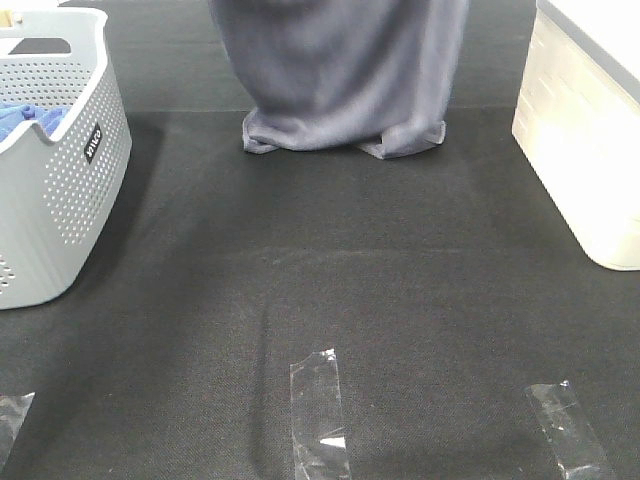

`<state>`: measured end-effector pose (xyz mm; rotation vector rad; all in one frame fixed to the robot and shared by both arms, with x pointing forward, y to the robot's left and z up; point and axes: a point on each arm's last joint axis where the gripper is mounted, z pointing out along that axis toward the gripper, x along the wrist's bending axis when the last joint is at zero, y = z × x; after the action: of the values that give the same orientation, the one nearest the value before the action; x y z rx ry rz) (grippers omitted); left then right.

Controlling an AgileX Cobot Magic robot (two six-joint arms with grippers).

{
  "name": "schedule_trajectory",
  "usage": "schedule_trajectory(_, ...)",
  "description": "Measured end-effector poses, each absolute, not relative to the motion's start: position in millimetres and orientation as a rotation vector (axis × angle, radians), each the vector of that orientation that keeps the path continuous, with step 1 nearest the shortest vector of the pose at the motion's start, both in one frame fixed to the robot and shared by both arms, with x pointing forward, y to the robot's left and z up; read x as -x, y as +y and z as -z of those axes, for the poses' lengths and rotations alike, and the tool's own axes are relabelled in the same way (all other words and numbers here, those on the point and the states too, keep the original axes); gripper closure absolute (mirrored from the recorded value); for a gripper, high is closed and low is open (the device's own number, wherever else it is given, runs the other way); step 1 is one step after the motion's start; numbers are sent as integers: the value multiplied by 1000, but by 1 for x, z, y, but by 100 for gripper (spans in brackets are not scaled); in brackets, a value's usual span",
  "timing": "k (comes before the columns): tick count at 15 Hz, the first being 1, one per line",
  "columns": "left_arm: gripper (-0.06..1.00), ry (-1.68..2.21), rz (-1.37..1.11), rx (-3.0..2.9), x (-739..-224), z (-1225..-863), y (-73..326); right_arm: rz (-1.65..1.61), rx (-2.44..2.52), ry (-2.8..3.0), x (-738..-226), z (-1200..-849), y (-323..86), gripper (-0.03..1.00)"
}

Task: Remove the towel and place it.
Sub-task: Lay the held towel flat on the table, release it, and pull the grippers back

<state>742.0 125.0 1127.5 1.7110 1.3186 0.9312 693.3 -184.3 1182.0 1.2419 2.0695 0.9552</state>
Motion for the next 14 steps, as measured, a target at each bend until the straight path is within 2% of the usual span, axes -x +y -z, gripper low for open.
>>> schedule_trajectory(3, 94, 1461, -785, -1937, -722, -1108, 111, -799, -1419, 2256, -678, -1166, -187, 97)
schedule_trajectory(6, 94, 1580, -626, -2058, -708, -1096, 109, -792, -1491, 2289, -674, -1162, -186, 97)
schedule_trajectory(10, 94, 1598, -504, -2087, -693, -1099, 106, -677, -1597, 2359, -656, -1141, -194, 97)
schedule_trajectory(14, 94, 1579, -416, -2215, -639, -1105, 96, -593, -1671, 2438, -614, -1131, -202, 97)
